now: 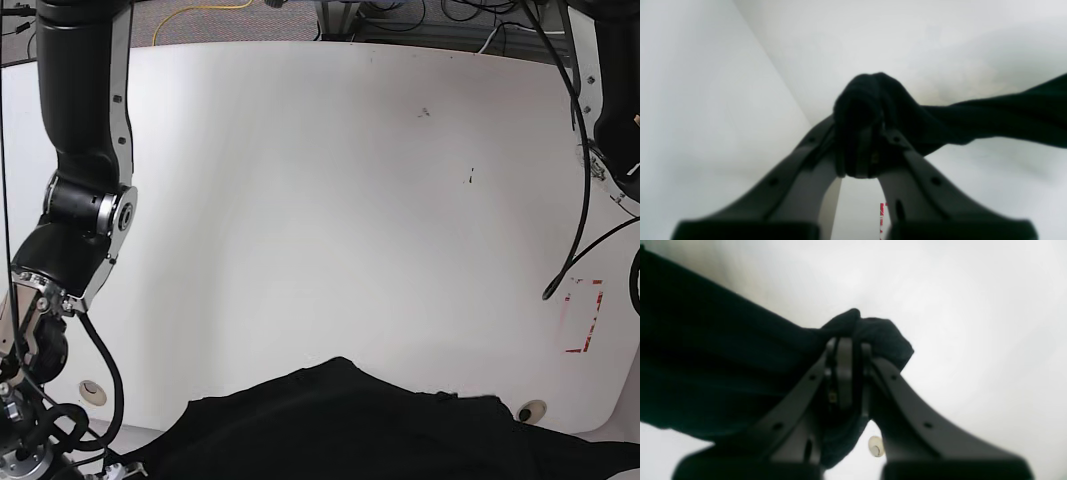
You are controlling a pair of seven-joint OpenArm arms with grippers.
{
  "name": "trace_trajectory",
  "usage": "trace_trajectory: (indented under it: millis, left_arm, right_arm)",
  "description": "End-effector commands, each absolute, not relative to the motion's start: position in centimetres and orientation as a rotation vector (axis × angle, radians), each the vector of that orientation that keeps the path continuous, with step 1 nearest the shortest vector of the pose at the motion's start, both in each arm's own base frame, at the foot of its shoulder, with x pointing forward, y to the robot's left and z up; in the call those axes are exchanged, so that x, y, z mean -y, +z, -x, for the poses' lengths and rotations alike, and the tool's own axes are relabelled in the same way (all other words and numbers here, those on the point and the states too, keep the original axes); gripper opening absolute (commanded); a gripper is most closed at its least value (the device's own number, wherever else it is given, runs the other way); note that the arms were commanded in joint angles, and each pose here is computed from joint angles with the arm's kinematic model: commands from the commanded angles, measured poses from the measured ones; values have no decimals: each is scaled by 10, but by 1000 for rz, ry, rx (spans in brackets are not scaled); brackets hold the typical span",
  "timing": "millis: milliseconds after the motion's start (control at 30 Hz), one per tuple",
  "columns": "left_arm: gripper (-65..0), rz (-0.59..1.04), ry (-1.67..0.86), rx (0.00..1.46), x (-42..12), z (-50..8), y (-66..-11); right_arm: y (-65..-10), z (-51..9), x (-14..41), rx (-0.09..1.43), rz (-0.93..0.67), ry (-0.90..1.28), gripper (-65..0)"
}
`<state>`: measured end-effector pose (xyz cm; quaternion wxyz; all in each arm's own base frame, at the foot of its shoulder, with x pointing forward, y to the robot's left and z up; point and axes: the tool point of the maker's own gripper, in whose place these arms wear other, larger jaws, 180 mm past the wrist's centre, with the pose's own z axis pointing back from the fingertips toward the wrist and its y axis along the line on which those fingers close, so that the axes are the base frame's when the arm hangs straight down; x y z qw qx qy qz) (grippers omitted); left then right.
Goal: Fold the T-shirt properly
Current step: 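Lift the shirt high with both grippers, letting it hang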
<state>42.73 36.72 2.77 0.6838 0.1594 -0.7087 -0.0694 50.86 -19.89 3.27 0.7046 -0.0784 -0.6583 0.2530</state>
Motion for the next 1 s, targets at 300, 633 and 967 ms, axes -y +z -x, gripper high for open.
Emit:
trace_trajectory:
  millis: [300, 633, 967]
  left_arm:
    - [-632, -356, -149, 1566, -379, -434, 28]
    - [-632, -373, -153, 1581, -381, -431, 37]
    - [-632, -314, -170, 1492, -369, -439, -14]
  right_arm:
    - [42, -511, 211, 1473, 192, 535, -650]
    - [56, -510, 211, 1500, 200, 533, -650]
    - [17, -505, 210, 1442, 196, 541, -650]
